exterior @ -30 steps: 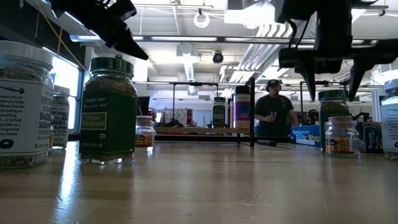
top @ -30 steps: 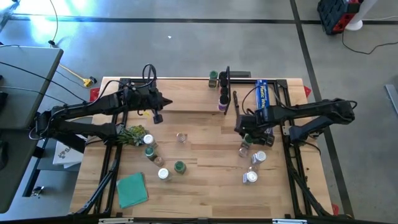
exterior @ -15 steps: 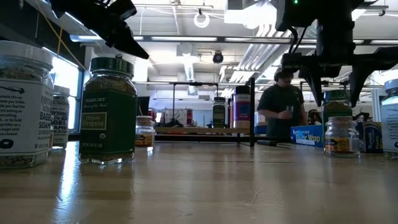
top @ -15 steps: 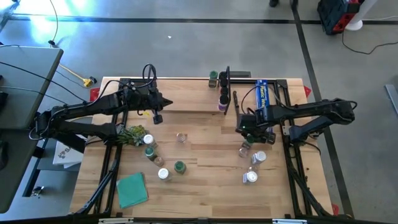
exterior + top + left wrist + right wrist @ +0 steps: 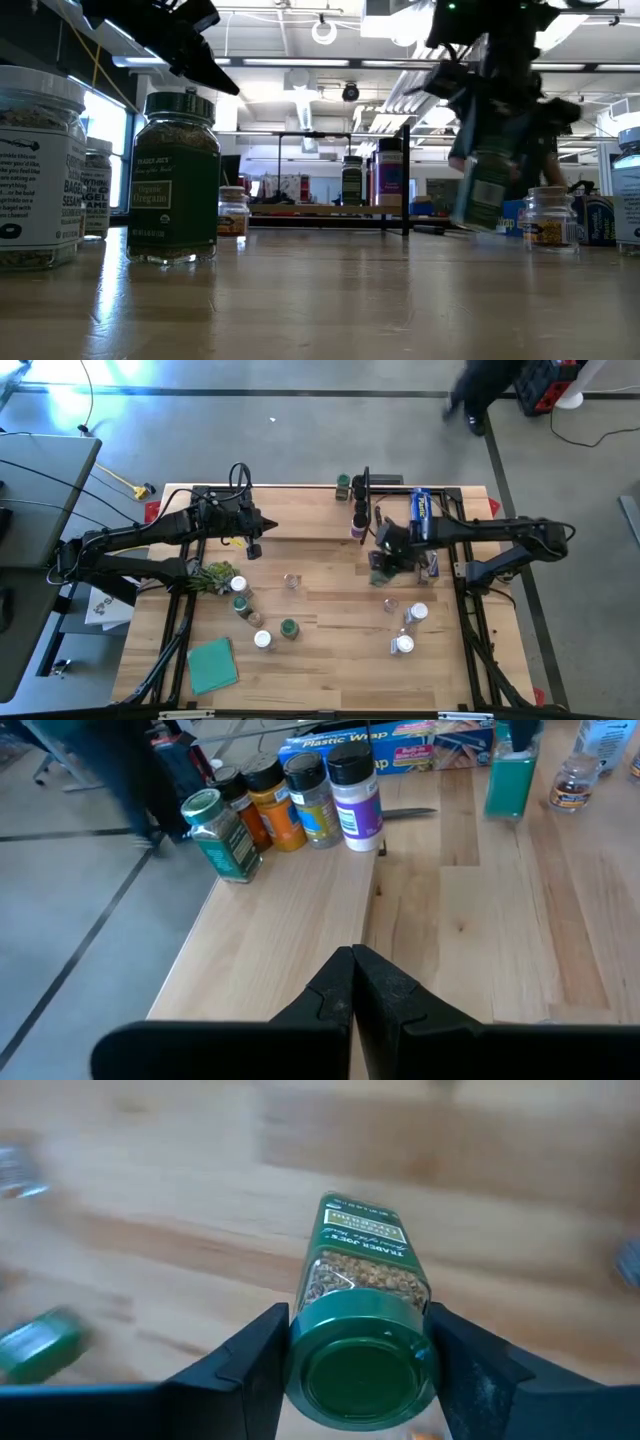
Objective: Shelf spices
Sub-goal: Put the green seasoning bottle on the shelf aligned with the other green seasoning bottle
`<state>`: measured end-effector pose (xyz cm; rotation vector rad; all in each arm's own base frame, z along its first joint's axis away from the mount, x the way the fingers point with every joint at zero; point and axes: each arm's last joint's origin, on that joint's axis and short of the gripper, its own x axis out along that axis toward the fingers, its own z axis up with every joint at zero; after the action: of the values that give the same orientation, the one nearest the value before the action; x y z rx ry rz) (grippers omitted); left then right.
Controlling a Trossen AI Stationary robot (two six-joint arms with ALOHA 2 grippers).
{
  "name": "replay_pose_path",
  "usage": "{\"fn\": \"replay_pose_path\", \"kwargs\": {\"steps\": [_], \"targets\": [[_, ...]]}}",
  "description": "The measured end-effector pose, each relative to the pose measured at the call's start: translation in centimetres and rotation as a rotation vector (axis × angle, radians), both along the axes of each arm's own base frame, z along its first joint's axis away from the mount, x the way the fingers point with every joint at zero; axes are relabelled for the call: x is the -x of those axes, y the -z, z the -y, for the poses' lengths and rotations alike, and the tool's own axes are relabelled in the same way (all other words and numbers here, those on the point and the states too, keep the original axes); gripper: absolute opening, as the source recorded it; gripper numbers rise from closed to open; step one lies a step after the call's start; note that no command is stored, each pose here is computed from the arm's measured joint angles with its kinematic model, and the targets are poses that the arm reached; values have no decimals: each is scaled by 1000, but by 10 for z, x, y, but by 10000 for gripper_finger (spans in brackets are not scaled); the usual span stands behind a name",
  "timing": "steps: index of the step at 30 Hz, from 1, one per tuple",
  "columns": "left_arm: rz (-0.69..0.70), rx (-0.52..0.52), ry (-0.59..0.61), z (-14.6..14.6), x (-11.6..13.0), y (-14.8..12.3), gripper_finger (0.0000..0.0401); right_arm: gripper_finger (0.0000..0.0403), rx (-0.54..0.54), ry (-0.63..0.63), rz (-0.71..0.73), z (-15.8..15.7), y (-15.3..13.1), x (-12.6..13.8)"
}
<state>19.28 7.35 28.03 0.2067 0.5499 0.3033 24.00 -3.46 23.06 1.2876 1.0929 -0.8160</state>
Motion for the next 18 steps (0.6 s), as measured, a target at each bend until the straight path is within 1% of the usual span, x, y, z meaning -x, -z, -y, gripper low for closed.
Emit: {"fn": "replay_pose_path", "kwargs": {"steps": [2, 4, 8, 11, 14, 16, 18], "targets": [[3, 7, -4, 0, 0, 0, 1, 194, 43, -105, 34, 8, -7, -11], [9, 21, -14, 0, 0, 0, 1, 194, 91, -236, 48, 13, -12, -25], [17, 40, -30, 0, 0, 0, 1, 194, 173, -544, 65, 19, -30, -65], [22, 50, -36, 0, 0, 0, 1, 194, 217, -831, 13, 17, -37, -95], [27, 61, -45, 0, 0, 0, 1, 194, 250, -1128, -52, 12, -38, -122], [28, 63, -46, 0, 0, 0, 1, 194, 274, -1282, -91, 8, -34, -139], [30, 70, -50, 0, 0, 0, 1, 194, 294, -1400, -127, 5, -30, -154]]}}
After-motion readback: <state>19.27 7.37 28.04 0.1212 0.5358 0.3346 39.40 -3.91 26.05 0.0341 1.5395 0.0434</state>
